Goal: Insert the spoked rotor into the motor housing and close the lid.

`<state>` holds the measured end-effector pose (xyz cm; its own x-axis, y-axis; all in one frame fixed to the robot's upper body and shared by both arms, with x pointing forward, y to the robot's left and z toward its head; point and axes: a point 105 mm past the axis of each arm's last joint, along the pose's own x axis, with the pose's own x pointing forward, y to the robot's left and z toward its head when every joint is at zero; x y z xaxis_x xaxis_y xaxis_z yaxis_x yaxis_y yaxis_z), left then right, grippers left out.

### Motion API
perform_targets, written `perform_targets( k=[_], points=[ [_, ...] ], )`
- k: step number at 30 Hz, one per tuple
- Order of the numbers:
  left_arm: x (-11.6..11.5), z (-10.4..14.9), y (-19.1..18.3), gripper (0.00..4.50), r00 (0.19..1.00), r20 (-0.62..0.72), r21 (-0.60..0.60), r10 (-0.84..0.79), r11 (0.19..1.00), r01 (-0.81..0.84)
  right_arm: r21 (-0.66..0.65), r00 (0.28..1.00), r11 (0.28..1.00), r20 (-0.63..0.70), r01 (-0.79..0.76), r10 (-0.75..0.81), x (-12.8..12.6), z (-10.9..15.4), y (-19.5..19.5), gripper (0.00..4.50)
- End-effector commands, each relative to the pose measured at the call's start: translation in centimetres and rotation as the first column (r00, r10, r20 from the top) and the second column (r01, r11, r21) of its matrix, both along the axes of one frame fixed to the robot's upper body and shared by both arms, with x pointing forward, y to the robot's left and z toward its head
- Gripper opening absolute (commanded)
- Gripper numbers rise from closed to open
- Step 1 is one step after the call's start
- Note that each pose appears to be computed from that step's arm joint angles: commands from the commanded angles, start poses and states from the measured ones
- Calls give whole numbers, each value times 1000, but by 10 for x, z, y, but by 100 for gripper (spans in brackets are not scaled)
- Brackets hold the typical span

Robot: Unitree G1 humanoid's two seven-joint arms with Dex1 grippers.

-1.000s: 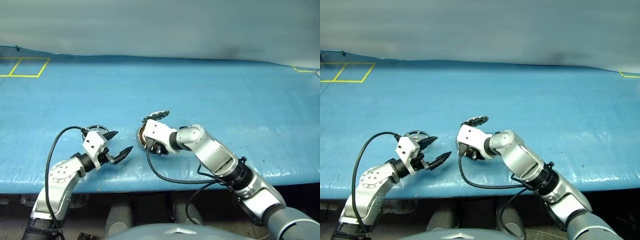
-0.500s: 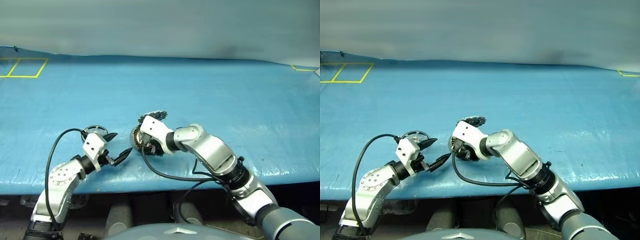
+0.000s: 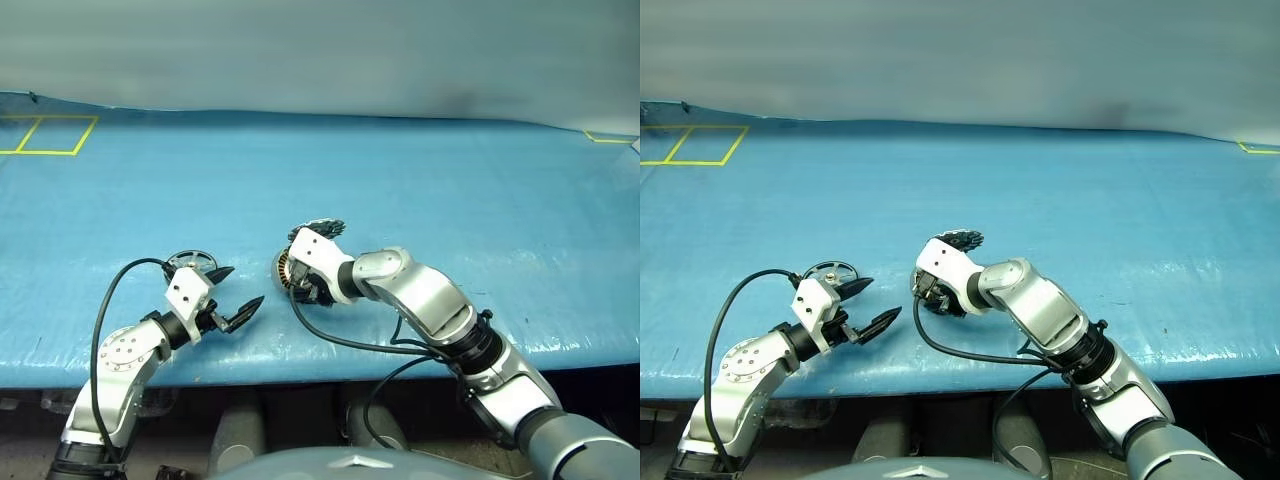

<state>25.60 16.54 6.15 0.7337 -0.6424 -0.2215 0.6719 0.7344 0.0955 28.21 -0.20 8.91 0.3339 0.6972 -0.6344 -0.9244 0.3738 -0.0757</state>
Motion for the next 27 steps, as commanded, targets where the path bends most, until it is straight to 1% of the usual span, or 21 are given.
perform_targets(
  k=[1, 2, 3, 5, 6, 13, 15, 17, 19, 24, 27],
  points=[
    [1, 9, 0, 450, 999, 39, 2, -3, 1000, 3, 16, 999, 999, 36, -37, 36, -1, 7, 7, 221],
    [1, 9, 0, 450, 999, 40, 3, -3, 1000, 3, 14, 999, 999, 39, -35, 34, -1, 7, 7, 260],
    [1, 9, 1, 450, 999, 40, 4, -3, 1000, 2, 14, 999, 999, 41, -34, 33, -1, 6, 7, 282],
    [1, 10, 1, 450, 999, 40, 7, -3, 1000, 3, 34, 999, 999, 45, -29, 28, 0, 9, 9, 353],
    [1, 9, 1, 450, 999, 39, 9, -4, 1000, 4, 56, 999, 998, 49, -25, 22, 1, 13, 10, 378],
    [2, 10, 0, 450, 999, 38, 13, -14, 1000, 14, 189, 995, 981, 82, 34, -50, 9, 42, 13, 378],
    [3, 10, -1, 450, 999, 37, 13, -23, 1000, 22, 237, 993, 970, 94, 53, -77, 12, 53, 10, 378],
    [3, 10, -3, 450, 999, 35, 12, -35, 999, 34, 257, 988, 964, 114, 72, -104, 13, 59, 2, 378],
    [3, 11, -4, 450, 998, 33, 10, -49, 999, 49, 260, 984, 962, 129, 86, -123, 13, 60, -6, 378],
    [7, 15, -8, 450, 994, 31, -1, -102, 995, 102, 299, 956, 930, 133, 214, -263, 14, 52, -44, 378],
    [10, 20, -12, 450, 989, 40, -13, -143, 990, 143, 293, 937, 919, 150, 263, -315, 7, 34, -69, 378]
  ],
)
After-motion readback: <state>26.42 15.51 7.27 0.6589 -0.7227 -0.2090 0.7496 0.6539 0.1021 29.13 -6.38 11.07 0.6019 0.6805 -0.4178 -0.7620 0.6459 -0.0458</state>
